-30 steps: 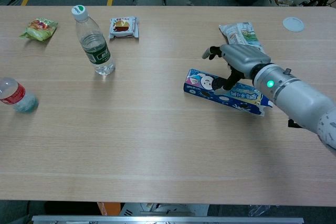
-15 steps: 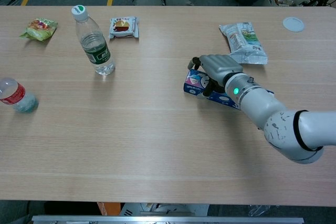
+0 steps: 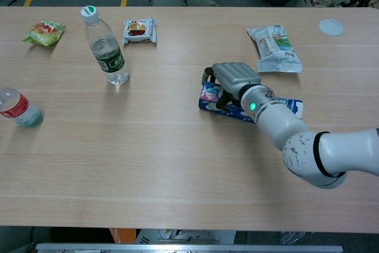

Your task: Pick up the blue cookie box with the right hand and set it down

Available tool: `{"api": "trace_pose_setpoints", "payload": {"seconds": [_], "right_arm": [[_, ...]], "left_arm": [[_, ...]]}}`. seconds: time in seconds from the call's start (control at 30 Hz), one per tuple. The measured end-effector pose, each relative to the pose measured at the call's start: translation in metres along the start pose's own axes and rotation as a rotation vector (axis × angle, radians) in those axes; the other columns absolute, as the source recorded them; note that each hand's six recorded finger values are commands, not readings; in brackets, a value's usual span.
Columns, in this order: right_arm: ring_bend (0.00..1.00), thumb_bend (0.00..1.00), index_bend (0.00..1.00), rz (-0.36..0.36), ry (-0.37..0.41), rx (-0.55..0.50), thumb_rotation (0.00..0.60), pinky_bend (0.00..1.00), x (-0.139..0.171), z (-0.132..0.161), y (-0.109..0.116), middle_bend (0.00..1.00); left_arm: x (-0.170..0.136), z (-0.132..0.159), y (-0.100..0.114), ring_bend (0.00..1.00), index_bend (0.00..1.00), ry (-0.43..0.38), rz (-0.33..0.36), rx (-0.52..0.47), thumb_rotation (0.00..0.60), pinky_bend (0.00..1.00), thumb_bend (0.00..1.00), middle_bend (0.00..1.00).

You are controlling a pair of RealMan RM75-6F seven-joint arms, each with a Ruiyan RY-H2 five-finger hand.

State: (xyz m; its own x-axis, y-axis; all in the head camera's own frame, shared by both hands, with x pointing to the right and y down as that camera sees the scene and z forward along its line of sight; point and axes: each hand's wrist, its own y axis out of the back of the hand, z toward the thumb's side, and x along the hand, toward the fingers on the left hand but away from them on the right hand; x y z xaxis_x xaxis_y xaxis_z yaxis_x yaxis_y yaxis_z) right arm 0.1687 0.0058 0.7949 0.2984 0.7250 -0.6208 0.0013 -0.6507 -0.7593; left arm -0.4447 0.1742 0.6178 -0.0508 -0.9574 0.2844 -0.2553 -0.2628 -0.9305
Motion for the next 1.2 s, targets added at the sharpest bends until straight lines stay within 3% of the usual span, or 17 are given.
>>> {"api": "trace_pose_setpoints", "payload": {"seconds": [0.27,0.5,0.7,1.2], "right_arm": [[0.45,0.36,0.48,-0.043,0.082,-0.045,0.6,0.64,0.013,0.013,0.019,0.42],[0.45,0.35,0.48,-0.157,0.215,-0.127,0.6,0.64,0.036,0.034,0.059,0.42],[0.45,0.32,0.48,-0.252,0.31,-0.197,0.6,0.64,0.05,0.047,0.08,0.42],[0.44,0.29,0.48,-0.351,0.41,-0.282,0.6,0.57,0.043,0.06,0.067,0.42]], "left_arm": [[0.0,0.0,0.0,0.1,0.16,-0.002,0.002,-0.001,0.6,0.07,0.26,0.13],[0.001,0.001,0.0,0.1,0.16,-0.004,0.003,-0.002,0.6,0.07,0.26,0.13],[0.0,0.0,0.001,0.1,0.16,0.0,0.004,0.001,0.6,0.07,0.26,0.13],[-0.001,-0.003,0.002,0.1,0.16,0.009,0.002,0.007,0.6,0.07,0.26,0.13]]}}
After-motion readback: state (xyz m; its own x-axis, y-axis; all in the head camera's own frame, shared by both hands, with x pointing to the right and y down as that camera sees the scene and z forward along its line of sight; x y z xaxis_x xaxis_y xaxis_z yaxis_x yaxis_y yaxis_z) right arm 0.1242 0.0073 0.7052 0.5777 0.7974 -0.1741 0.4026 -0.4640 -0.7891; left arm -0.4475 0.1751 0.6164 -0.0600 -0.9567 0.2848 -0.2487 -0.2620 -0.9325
